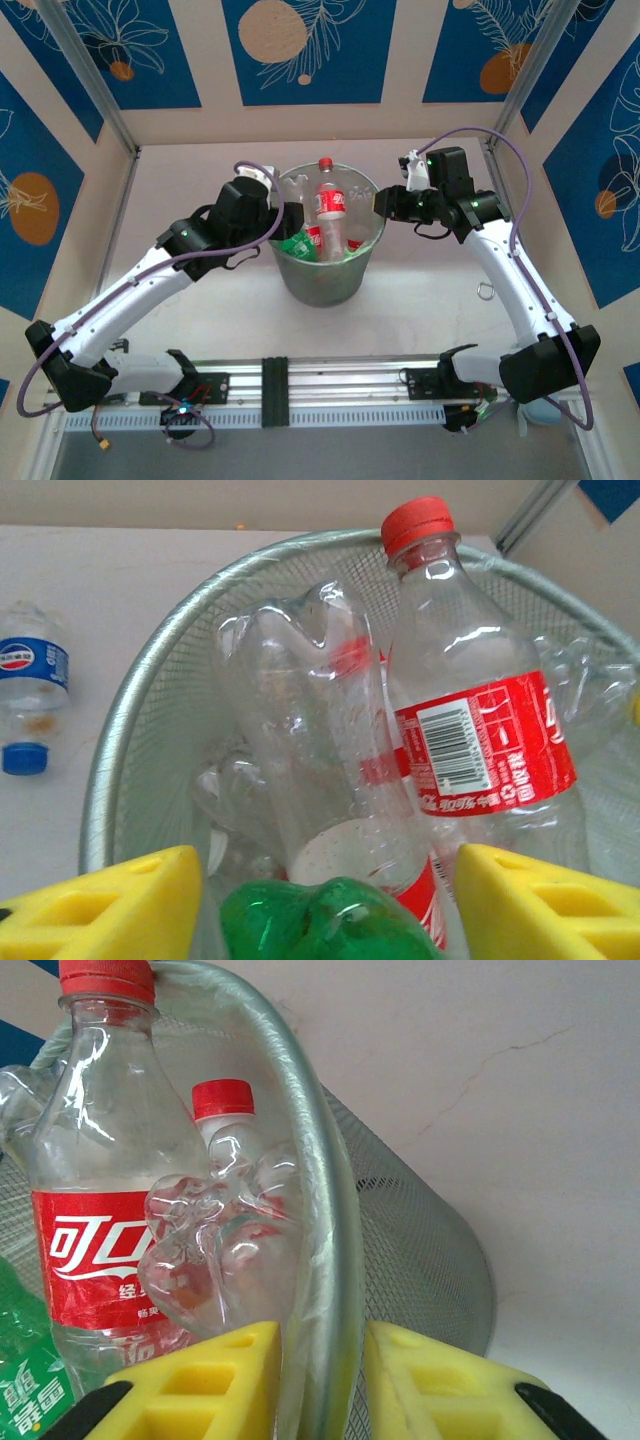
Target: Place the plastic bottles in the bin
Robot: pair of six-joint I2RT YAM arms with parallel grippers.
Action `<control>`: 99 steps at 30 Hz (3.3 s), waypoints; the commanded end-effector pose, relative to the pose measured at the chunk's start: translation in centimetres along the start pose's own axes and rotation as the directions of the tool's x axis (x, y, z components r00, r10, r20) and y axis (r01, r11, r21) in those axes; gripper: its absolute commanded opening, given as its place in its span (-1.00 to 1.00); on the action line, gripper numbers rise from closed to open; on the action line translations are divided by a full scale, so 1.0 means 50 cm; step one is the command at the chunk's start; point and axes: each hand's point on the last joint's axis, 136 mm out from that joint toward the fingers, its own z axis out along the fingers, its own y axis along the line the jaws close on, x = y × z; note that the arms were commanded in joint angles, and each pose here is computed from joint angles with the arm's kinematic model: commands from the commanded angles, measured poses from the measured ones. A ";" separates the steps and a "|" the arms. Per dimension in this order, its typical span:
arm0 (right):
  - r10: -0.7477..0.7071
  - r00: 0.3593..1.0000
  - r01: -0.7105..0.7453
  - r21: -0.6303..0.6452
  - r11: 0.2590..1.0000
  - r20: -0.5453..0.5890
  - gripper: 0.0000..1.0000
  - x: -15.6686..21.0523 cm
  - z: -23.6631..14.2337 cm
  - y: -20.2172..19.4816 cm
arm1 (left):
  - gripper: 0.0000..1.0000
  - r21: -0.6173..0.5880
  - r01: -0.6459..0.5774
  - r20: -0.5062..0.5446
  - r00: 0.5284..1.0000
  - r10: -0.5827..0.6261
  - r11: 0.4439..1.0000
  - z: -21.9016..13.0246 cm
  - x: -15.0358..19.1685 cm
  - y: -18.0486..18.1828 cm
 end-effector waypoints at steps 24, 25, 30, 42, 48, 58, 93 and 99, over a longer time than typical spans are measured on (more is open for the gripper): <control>-0.065 0.987 0.066 -0.001 0.998 0.146 0.49 -0.021 -0.117 0.045 | 0.86 -0.187 0.073 0.084 0.995 -0.058 0.980 0.021 -0.165 0.232; -0.066 0.987 0.065 0.011 0.998 0.148 0.54 -0.015 -0.125 0.042 | 0.88 -0.202 0.095 0.063 0.995 -0.084 0.975 0.044 -0.156 0.262; -0.055 0.989 0.046 0.070 0.997 0.138 0.66 0.019 -0.153 0.010 | 1.00 -0.212 0.149 -0.033 0.987 -0.159 0.966 0.179 -0.113 0.361; 0.003 0.995 -0.012 0.100 0.995 0.099 0.66 0.054 -0.147 -0.029 | 1.00 -0.274 0.101 -0.256 0.951 -0.173 0.956 0.438 -0.028 0.475; 0.015 0.996 -0.024 0.097 0.995 0.087 0.65 0.062 -0.141 -0.036 | 1.00 -0.293 0.077 -0.341 0.923 -0.179 0.953 0.491 0.042 0.497; 0.023 0.997 -0.031 0.089 0.996 0.080 0.64 0.064 -0.134 -0.039 | 0.83 -0.309 0.068 -0.418 0.886 -0.200 0.949 0.535 0.124 0.519; 0.021 0.996 -0.026 0.059 0.998 0.083 0.54 0.048 -0.128 -0.027 | 0.04 -0.346 0.002 -0.173 0.983 -0.066 0.938 0.278 -0.126 0.456; 0.025 0.995 -0.027 0.018 0.999 0.096 0.43 0.026 -0.114 -0.014 | -0.15 -0.320 -0.040 -0.013 0.999 0.038 0.947 0.070 -0.237 0.362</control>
